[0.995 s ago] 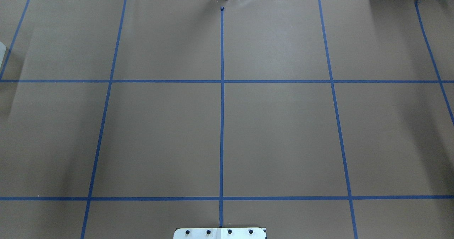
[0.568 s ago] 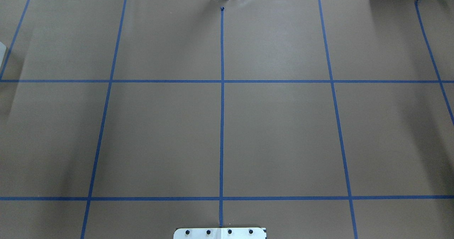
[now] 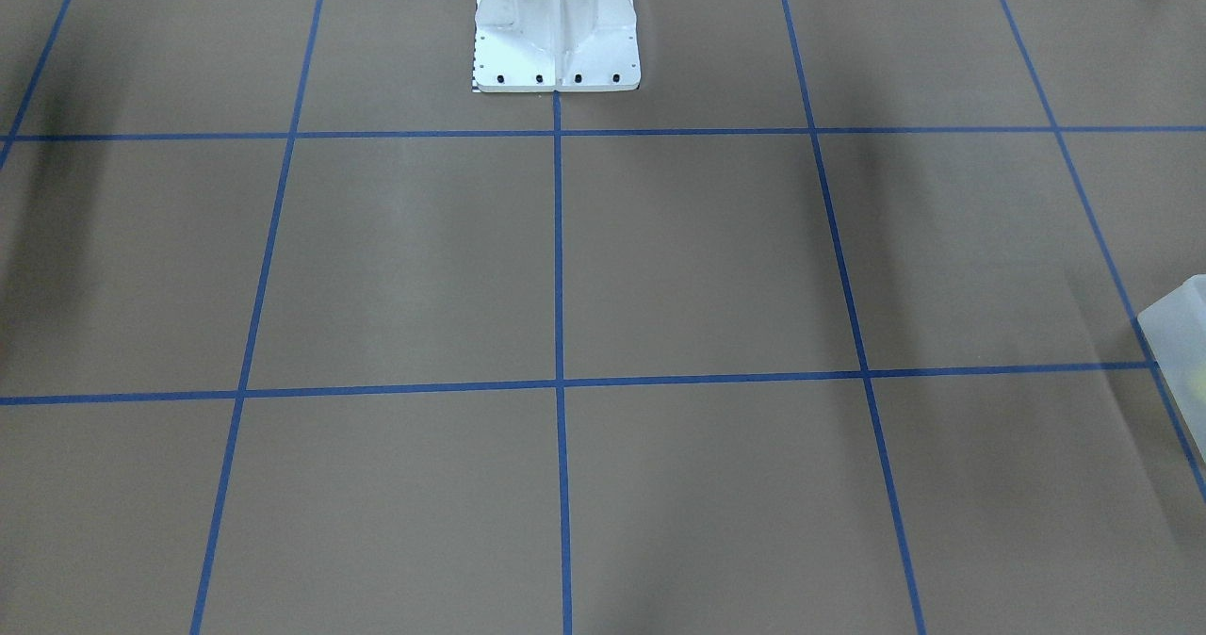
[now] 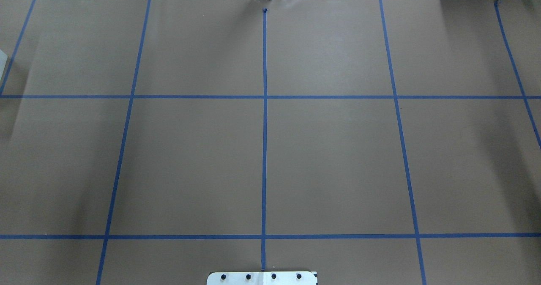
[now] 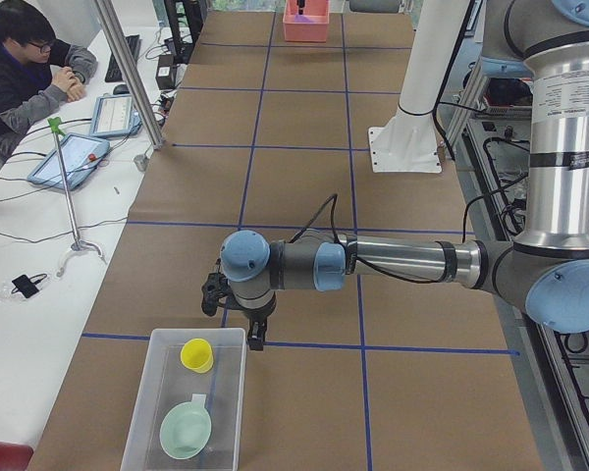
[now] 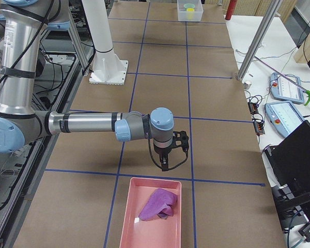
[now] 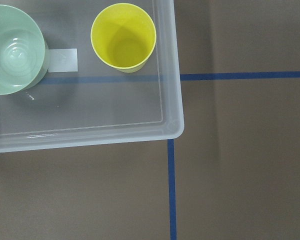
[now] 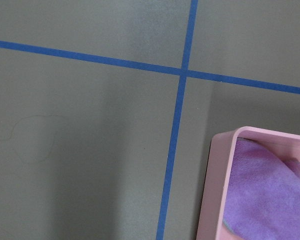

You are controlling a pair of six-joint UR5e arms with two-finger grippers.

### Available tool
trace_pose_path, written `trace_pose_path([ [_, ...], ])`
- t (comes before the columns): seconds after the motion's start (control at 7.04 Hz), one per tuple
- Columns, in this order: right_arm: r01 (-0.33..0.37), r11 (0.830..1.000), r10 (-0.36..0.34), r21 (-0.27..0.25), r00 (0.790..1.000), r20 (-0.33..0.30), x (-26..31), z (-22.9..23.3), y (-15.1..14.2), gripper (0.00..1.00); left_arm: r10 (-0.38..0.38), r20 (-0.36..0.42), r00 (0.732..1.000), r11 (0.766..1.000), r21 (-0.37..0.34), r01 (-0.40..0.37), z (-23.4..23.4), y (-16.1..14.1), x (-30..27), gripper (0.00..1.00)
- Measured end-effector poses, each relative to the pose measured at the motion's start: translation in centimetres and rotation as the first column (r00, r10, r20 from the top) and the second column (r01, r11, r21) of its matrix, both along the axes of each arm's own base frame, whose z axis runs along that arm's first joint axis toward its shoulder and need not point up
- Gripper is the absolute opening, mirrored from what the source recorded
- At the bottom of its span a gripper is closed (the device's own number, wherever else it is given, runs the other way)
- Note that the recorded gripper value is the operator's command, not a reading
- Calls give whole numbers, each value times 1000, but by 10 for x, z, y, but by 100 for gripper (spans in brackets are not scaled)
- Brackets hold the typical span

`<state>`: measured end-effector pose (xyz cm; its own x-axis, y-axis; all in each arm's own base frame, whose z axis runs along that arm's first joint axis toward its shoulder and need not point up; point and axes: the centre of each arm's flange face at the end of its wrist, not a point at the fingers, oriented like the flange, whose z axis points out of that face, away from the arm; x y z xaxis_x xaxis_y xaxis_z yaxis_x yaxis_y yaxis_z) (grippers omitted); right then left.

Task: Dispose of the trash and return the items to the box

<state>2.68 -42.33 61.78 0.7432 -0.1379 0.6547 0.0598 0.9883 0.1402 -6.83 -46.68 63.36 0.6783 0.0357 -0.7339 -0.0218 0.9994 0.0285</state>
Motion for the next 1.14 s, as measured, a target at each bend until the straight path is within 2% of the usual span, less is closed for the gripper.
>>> trace_pose_path([
  [1.14, 8, 1000, -8, 6, 1000, 3, -4, -2, -1, 100, 1, 0, 1000, 1000, -2, -1, 1, 0, 0, 99],
])
